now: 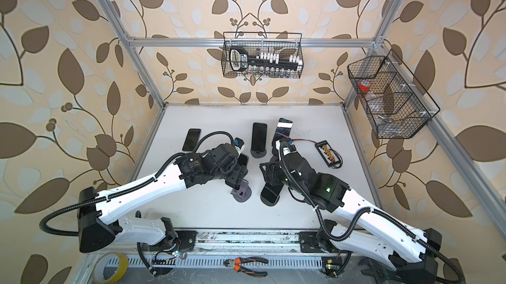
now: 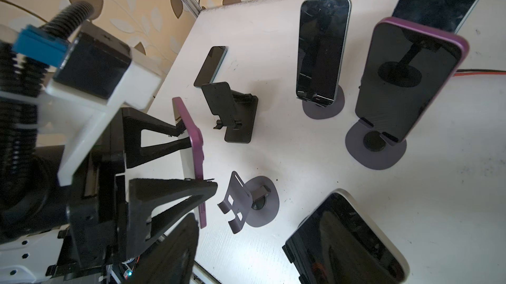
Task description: Remove the phone from the phone stand
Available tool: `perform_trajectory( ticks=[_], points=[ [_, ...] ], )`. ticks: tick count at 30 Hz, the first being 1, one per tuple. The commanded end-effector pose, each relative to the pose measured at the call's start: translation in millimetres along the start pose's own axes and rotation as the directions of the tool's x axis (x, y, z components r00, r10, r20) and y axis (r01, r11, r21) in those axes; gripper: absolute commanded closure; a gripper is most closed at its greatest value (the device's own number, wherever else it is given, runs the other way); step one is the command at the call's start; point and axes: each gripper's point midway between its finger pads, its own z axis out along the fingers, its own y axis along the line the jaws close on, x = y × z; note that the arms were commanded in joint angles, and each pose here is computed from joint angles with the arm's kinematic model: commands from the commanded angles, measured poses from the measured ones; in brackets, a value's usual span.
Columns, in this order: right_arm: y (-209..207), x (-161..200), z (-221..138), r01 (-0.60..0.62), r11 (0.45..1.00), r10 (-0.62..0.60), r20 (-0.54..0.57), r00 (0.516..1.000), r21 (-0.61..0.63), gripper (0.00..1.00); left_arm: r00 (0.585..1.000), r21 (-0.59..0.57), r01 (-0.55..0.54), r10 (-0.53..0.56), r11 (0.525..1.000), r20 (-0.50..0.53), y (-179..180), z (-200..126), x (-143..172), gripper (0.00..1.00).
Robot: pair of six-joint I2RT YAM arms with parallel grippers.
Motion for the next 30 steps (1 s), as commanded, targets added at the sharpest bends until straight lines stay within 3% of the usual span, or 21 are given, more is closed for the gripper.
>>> perform_trajectory(
  ticks=[1,16,30],
  points=[
    [15.1,-9.0,-2.7,0.031,0.998,-0.03,0.008,1.0,-0.047,0.29,0.993,-0.007,0.032,-0.031,0.999,0.11,2.7,-31.7,-26.0,0.36],
    [41.5,-32.5,2.9,0.069,0.991,-0.063,0.061,0.996,-0.112,0.3,0.989,-0.026,0.027,-0.023,0.999,0.146,18.9,-49.8,-57.8,0.36],
    [81.2,-58.4,33.2,0.211,0.966,-0.199,0.091,0.976,-0.149,0.31,0.98,-0.081,0.111,-0.095,0.991,0.176,81.2,-54.4,-75.9,0.37]
  ],
)
